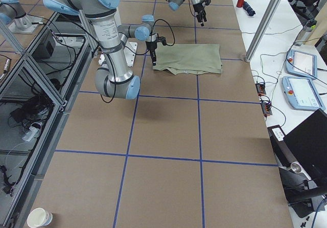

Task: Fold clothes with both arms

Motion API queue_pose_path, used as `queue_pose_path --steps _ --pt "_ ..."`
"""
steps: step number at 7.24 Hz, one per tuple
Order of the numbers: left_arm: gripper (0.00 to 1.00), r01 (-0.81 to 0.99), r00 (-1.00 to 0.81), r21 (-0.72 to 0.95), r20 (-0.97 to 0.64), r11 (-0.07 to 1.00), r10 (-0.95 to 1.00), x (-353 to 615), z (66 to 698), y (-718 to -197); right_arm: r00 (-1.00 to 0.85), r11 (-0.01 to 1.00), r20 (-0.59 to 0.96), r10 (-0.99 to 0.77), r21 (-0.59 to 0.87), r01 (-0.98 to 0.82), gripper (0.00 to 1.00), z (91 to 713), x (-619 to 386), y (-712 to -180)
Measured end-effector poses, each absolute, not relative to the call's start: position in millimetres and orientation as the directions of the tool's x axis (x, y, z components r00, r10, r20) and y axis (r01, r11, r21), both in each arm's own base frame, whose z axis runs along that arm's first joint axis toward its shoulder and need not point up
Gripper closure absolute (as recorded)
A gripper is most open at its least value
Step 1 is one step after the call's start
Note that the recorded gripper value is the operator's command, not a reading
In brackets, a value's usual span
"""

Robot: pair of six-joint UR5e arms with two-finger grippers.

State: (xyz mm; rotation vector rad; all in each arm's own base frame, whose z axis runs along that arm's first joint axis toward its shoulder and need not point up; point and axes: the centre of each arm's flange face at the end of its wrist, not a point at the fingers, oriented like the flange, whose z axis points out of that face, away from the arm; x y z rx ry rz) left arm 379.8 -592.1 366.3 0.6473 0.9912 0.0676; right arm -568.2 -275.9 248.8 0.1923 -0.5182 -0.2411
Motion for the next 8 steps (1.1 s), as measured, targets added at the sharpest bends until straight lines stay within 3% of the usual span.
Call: queue_pose_path --steps 1,2,3,8 --pt "0.0 0.232 0.562 0.535 -0.755 0.812 0.337 379.9 366.5 -592.1 0.841 0.947 0.454 -0.295 0.258 0.193 0.74 249.6 -567.6 -278.6" --pt "0.0 0.232 0.562 0.535 -0.755 0.812 0.337 380.0 366.6 -592.1 0.839 0.942 0.449 -0.308 0.267 0.203 0.94 249.6 -567.4 -279.5" --pt "0.0 0.232 0.562 0.535 -0.756 0.812 0.337 380.0 366.5 -592.1 0.838 0.94 0.447 -0.314 0.271 0.207 1.0 249.4 -567.5 -279.7" --pt "0.0 0.234 0.561 0.533 -0.757 0.813 0.335 380.0 366.5 -592.1 0.844 0.945 0.448 -0.293 0.267 0.187 1.0 254.9 -555.4 -285.5"
